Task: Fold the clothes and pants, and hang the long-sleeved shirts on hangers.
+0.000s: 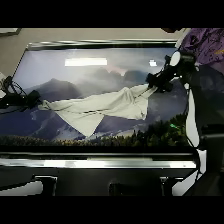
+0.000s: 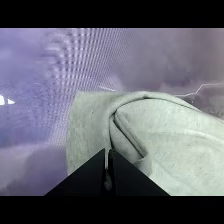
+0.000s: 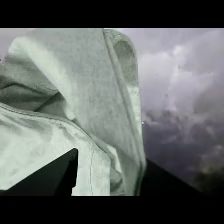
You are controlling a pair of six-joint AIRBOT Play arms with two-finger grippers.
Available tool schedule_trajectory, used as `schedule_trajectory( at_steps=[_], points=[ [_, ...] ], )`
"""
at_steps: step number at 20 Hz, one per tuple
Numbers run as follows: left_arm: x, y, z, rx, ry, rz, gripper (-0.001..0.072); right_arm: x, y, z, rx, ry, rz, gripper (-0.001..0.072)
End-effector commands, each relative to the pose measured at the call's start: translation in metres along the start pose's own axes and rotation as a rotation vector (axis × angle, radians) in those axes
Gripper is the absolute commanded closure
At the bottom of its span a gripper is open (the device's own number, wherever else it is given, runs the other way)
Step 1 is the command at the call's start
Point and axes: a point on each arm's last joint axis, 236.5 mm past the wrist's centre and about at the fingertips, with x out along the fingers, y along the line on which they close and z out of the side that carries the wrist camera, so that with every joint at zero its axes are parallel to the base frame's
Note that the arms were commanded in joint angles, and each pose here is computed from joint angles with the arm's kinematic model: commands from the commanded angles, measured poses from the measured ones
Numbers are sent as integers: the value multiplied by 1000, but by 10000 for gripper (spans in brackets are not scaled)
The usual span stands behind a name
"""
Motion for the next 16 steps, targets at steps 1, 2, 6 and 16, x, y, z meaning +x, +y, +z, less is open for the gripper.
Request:
schedule_trajectory(
  at_steps=[1,2,6,16],
  points=[
    [6,2,-4,-2,19,4,687,-36,-17,-19,-3,136,168,229],
    [5,2,-6,-3,29,5,687,-47,-29,-25,2,174,199,228],
    [5,3,-11,5,49,6,687,-48,-74,-53,8,242,190,210],
    [6,3,-12,4,55,7,687,48,-40,-138,263,200,392,210]
  ],
)
